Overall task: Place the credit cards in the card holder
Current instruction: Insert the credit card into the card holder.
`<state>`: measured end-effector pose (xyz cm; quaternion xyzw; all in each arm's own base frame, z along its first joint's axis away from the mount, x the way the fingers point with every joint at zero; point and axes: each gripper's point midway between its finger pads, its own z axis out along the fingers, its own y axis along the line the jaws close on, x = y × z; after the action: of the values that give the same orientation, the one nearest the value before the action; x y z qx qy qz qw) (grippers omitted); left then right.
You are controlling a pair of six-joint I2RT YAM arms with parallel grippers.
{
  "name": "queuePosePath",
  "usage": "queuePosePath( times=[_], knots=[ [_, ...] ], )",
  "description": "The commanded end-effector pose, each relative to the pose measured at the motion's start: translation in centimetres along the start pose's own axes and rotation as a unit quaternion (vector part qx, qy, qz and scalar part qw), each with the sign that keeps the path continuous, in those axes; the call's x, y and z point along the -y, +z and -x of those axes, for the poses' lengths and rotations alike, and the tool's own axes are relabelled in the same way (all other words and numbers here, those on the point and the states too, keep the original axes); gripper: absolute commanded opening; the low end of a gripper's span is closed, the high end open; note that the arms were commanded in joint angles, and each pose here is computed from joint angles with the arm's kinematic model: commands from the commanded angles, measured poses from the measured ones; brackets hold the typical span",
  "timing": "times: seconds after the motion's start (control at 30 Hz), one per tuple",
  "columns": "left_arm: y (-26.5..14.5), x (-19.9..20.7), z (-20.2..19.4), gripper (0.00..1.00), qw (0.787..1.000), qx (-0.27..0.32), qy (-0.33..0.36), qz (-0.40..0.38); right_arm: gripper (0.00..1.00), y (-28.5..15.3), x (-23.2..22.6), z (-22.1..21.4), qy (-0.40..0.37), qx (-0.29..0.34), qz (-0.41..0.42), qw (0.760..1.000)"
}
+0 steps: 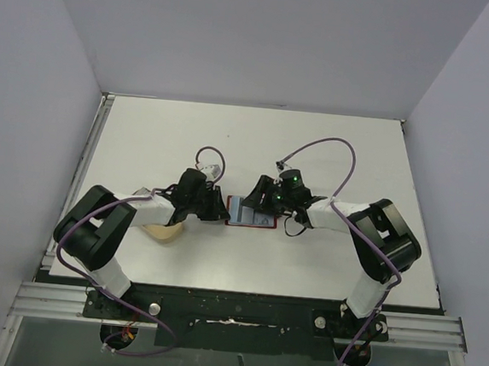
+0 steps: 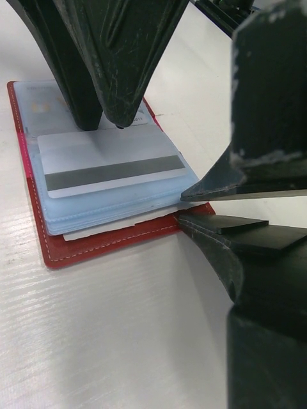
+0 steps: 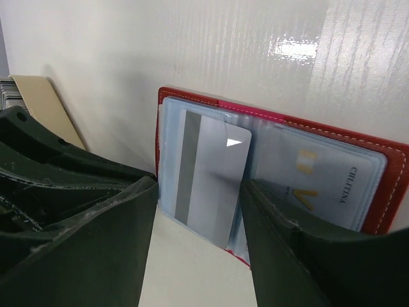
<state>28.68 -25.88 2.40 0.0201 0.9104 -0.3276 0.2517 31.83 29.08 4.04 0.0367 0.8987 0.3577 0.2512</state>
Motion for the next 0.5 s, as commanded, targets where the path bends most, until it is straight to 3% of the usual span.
queuePosePath(
  times=[0.0, 0.47],
  knots=[
    [-0.49, 1.28, 1.38, 0.14, 0.999, 0.029, 0.014, -0.034, 0.54, 0.05, -1.38, 0.56, -0.006, 0.008, 0.036, 0.999],
    [-0.25, 0.93, 1.24, 0.16, 0.999, 0.021, 0.015, -0.027, 0.47, 0.46, -1.54, 0.69, -0.053, 0.0, 0.061, 0.997]
  ],
)
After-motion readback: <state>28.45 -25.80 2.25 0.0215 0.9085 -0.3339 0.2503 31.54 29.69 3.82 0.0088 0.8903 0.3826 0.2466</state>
